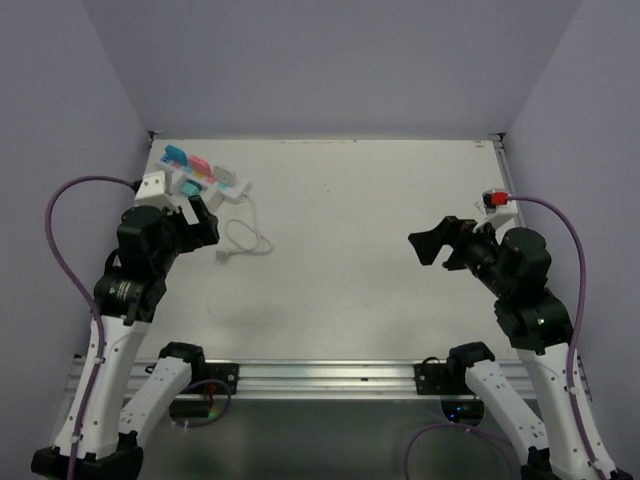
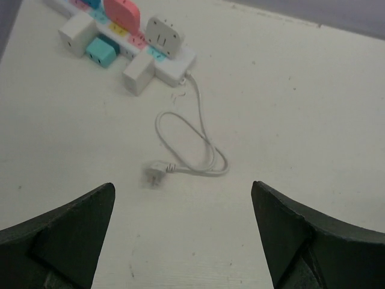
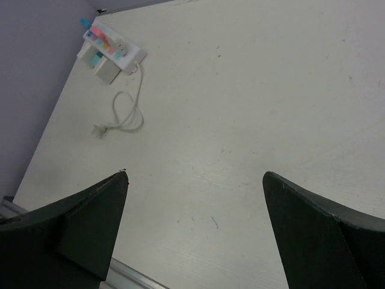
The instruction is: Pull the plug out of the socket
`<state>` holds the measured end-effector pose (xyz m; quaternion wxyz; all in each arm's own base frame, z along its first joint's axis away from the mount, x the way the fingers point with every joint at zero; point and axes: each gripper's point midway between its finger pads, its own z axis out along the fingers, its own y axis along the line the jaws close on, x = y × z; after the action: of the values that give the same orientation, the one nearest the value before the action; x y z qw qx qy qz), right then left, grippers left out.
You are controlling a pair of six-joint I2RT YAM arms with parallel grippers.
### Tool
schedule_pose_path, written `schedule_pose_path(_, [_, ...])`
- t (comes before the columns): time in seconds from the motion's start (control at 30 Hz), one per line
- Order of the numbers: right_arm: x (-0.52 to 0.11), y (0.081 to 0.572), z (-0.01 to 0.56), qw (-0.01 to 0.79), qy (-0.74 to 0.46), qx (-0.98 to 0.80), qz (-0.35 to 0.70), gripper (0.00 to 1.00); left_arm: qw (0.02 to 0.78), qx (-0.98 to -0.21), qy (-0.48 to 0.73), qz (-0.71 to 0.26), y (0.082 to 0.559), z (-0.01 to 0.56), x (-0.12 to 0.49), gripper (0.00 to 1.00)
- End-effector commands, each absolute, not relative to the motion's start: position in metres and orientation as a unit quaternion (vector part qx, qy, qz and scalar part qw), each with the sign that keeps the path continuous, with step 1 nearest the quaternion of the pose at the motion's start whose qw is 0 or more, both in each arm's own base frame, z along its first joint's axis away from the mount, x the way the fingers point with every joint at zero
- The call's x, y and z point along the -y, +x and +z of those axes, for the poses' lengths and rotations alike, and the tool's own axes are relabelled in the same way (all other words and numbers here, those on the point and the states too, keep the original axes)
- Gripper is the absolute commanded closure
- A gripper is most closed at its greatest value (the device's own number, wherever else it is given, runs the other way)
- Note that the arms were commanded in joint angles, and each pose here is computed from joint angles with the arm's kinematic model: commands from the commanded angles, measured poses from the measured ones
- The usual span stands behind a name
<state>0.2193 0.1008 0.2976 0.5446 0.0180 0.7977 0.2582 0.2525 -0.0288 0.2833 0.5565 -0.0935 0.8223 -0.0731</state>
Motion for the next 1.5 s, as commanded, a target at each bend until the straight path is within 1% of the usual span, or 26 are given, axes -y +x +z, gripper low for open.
schedule_pose_path(0.0, [-0.118, 0.220, 0.298, 0.531, -0.002, -0.793, 0.300, 0.01, 0.524, -0.839, -0.108, -0.103, 0.278, 0.252, 0.044, 0.00])
schedule_pose_path(0.13, [-0.125, 0.216, 0.283, 0.511, -0.015, -0.801, 0.313, 0.01, 0.472, -0.865, -0.134, -0.102, 0.304, 0.205, 0.051, 0.00])
schedule_pose_path(0.2, [-0.127, 0.213, 0.280, 0.507, -0.023, -0.800, 0.320, 0.01, 0.470, -0.864, -0.146, -0.103, 0.317, 0.196, 0.052, 0.01])
schedule_pose_path(0.23, [-0.127, 0.211, 0.279, 0.507, -0.025, -0.800, 0.320, 0.01, 0.451, -0.875, -0.148, -0.097, 0.322, 0.176, 0.053, 0.01])
schedule_pose_path(0.3, [-0.127, 0.209, 0.278, 0.507, -0.031, -0.801, 0.317, 0.01, 0.448, -0.874, -0.161, -0.096, 0.335, 0.164, 0.054, 0.00])
schedule_pose_path(0.33, [-0.127, 0.208, 0.277, 0.508, -0.034, -0.801, 0.316, 0.01, 0.430, -0.883, -0.167, -0.087, 0.341, 0.147, 0.053, 0.00])
schedule_pose_path(0.47, [-0.126, 0.206, 0.275, 0.506, -0.042, -0.802, 0.313, 0.01, 0.402, -0.893, -0.193, -0.058, 0.362, 0.117, 0.048, 0.00])
schedule_pose_path(0.57, [-0.128, 0.205, 0.272, 0.503, -0.049, -0.804, 0.315, 0.01, 0.388, -0.896, -0.215, -0.035, 0.374, 0.097, 0.042, 0.03])
schedule_pose_path(0.67, [-0.129, 0.203, 0.268, 0.498, -0.051, -0.806, 0.316, 0.01, 0.378, -0.898, -0.227, -0.006, 0.383, 0.081, 0.034, 0.09])
schedule_pose_path(0.77, [-0.130, 0.201, 0.266, 0.498, -0.054, -0.805, 0.319, 0.01, 0.368, -0.899, -0.235, 0.018, 0.390, 0.071, 0.028, 0.16])
schedule_pose_path(0.8, [-0.129, 0.201, 0.267, 0.499, -0.055, -0.804, 0.318, 0.01, 0.369, -0.899, -0.235, 0.022, 0.391, 0.070, 0.027, 0.22])
schedule_pose_path(0.87, [-0.130, 0.201, 0.267, 0.499, -0.058, -0.804, 0.318, 0.01, 0.366, -0.900, -0.236, 0.024, 0.395, 0.066, 0.027, 0.28])
schedule_pose_path(0.9, [-0.130, 0.202, 0.268, 0.500, -0.058, -0.804, 0.318, 0.01, 0.366, -0.900, -0.237, 0.023, 0.397, 0.064, 0.028, 0.34])
schedule_pose_path(0.97, [-0.131, 0.202, 0.268, 0.498, -0.061, -0.803, 0.321, 0.01, 0.357, -0.904, -0.234, 0.018, 0.400, 0.057, 0.031, 0.40])
schedule_pose_path(1.0, [-0.132, 0.202, 0.268, 0.498, -0.062, -0.803, 0.322, 0.01, 0.353, -0.906, -0.232, 0.017, 0.401, 0.055, 0.032, 0.45])
schedule_pose_path(1.17, [-0.133, 0.200, 0.266, 0.494, -0.064, -0.804, 0.326, 0.01, 0.329, -0.916, -0.228, 0.017, 0.400, 0.038, 0.036, 0.53])
schedule_pose_path(1.2, [-0.133, 0.199, 0.266, 0.494, -0.064, -0.803, 0.326, 0.01, 0.327, -0.917, -0.229, 0.015, 0.400, 0.037, 0.037, 0.59])
schedule_pose_path(1.3, [-0.132, 0.199, 0.266, 0.494, -0.063, -0.804, 0.325, 0.01, 0.322, -0.918, -0.230, 0.007, 0.398, 0.034, 0.042, 0.67])
schedule_pose_path(1.37, [-0.132, 0.198, 0.268, 0.495, -0.064, -0.803, 0.326, 0.01, 0.321, -0.920, -0.226, 0.004, 0.397, 0.035, 0.047, 0.68])
schedule_pose_path(1.43, [-0.132, 0.197, 0.268, 0.496, -0.066, -0.802, 0.326, 0.01, 0.319, -0.922, -0.219, 0.002, 0.395, 0.035, 0.053, 0.74])
schedule_pose_path(1.47, [-0.132, 0.197, 0.269, 0.496, -0.066, -0.802, 0.326, 0.01, 0.316, -0.923, -0.218, -0.001, 0.393, 0.034, 0.055, 0.82])
